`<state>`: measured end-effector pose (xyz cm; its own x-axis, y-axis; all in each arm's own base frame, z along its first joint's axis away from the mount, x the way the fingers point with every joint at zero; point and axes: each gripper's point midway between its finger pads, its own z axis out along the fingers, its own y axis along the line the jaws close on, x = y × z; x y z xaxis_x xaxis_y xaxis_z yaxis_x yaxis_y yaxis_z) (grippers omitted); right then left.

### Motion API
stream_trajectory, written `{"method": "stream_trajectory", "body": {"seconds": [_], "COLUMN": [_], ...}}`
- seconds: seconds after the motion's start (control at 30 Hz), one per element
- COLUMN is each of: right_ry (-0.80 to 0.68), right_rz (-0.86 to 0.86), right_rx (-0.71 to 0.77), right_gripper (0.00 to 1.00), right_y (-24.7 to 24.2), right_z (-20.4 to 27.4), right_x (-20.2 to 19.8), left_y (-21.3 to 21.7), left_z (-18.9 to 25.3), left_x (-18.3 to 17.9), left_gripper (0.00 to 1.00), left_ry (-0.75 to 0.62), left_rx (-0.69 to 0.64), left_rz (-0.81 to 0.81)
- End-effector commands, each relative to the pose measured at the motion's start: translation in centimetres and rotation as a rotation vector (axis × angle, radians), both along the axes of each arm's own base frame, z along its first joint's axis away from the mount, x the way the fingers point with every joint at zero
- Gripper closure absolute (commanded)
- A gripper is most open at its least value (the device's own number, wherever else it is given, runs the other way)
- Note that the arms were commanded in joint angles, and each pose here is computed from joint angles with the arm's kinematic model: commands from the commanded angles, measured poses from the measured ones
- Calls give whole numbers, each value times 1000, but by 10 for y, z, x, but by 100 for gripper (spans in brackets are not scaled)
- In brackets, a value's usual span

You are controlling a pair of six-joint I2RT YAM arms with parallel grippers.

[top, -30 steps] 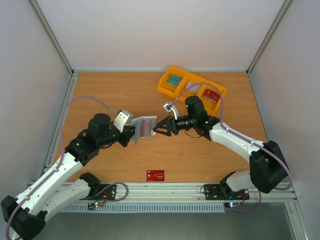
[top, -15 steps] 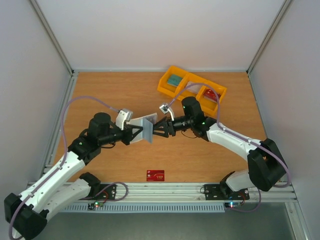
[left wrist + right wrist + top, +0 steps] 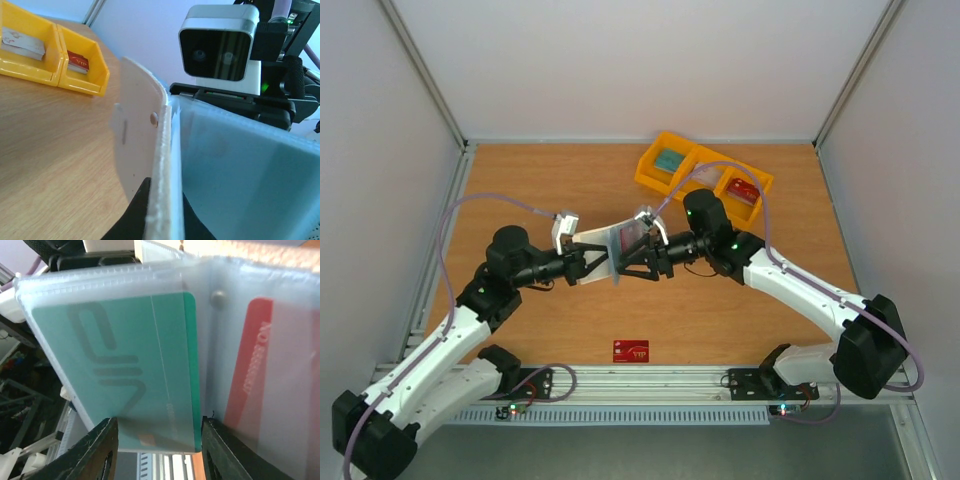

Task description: Take the credit cards out of the card holder

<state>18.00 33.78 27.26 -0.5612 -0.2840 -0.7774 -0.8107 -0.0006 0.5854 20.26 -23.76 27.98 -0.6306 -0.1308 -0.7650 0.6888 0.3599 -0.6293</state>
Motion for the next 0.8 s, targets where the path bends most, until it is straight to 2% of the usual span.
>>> {"method": "stream_trajectory", "body": {"seconds": [0.0,0.07,0.27,0.53,0.63,0.77], "right_ry": [-33,-45,-128,-341,-386,-396], "right_rz": [-40,-106,-297,-539,-572,-533], "right_rx": [-10,-37,-109,-295,-321,-331], "right_gripper": [54,57,43,39,36,30], "right_y": [-2,-3,-3,4,11,33], "right_z": [10,10,17,13,14,16], "right_x": [4,13,29,36,37,33], "left_y": [0,2,5,10,11,11], "left_z": [24,20,9,2,2,0], "left_x": [-5,0,6,13,14,14], "left_gripper": [100,100,100,100,100,100], "left_ry": [-82,-78,-45,-38,-40,-39], "left_rx": [-65,-47,-20,11,14,17], "left_rz": [-19,11,55,106,111,113]}}
